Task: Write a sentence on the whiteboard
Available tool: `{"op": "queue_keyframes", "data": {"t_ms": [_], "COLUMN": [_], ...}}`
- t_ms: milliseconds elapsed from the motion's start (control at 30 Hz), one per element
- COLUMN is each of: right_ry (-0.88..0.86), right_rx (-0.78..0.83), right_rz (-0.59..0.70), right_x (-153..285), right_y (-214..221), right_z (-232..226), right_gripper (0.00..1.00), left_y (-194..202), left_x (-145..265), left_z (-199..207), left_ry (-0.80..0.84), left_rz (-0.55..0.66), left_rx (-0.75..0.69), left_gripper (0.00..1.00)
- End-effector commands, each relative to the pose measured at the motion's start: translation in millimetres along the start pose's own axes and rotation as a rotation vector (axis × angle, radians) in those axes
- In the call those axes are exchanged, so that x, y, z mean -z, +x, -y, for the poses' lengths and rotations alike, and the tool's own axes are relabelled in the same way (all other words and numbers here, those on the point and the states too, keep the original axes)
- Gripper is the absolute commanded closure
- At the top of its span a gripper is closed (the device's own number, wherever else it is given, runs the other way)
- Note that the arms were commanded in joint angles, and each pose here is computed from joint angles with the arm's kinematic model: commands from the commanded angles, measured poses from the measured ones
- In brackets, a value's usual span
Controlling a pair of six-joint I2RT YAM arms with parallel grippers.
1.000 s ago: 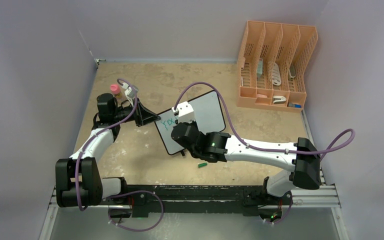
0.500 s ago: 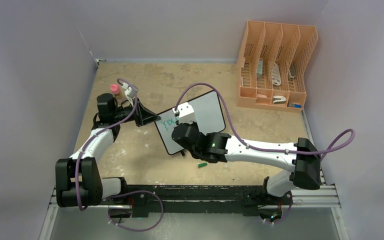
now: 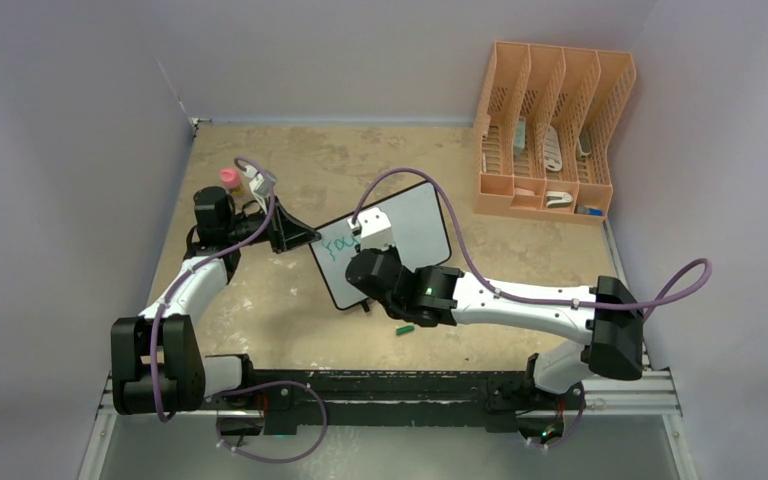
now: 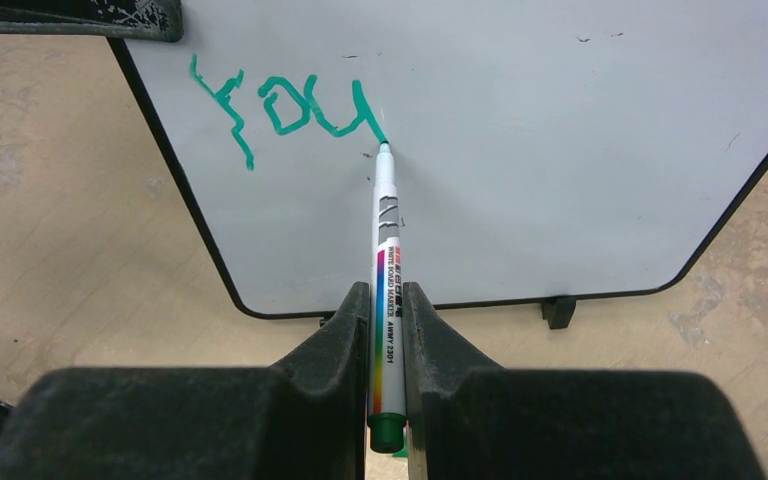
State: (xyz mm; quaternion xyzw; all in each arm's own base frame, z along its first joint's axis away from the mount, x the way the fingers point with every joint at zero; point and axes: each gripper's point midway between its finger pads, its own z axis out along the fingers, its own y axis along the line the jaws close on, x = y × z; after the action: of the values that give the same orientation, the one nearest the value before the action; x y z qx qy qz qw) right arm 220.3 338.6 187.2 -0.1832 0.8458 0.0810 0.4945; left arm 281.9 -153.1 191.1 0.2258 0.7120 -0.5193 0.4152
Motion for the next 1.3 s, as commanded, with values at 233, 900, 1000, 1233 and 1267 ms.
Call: {"op": "queue_keyframes", "data": {"t_ms": [233, 900, 1000, 1233, 1267], "right_ry": [-0.035, -0.085, -0.080, -0.070, -0.069], "right_rx": [-0.069, -0.104, -0.104, -0.093, -0.092], "right_rz": [0.109, 0.131, 0.117, 0.098, 0.097], "right_x": [18.3, 14.0, 13.3, 10.1, 9.4], "right_y": [-42.4, -58.9, -54.5, -49.2, -49.2], "right_z": [9.6, 6.4, 7.2, 6.9, 6.4], "right_gripper": [1.00, 1.00, 1.00, 1.00, 1.00], "left_y": [-6.1, -6.2, -6.6, -6.3, -6.3], "left_x": [-1.0, -0.8, -1.0, -1.0, -1.0], "left_z": [10.0, 10.1, 9.8, 9.7, 9.8], "left_ry": [0.050, 0.047, 0.046, 0.047, 0.048], "left_rz": [-0.009, -0.008, -0.008, -0.009, -0.009], "left_rx": [-0.047, -0.049, -0.050, -0.048, -0.048], "left_gripper": [1.00, 1.00, 1.00, 1.00, 1.00]}}
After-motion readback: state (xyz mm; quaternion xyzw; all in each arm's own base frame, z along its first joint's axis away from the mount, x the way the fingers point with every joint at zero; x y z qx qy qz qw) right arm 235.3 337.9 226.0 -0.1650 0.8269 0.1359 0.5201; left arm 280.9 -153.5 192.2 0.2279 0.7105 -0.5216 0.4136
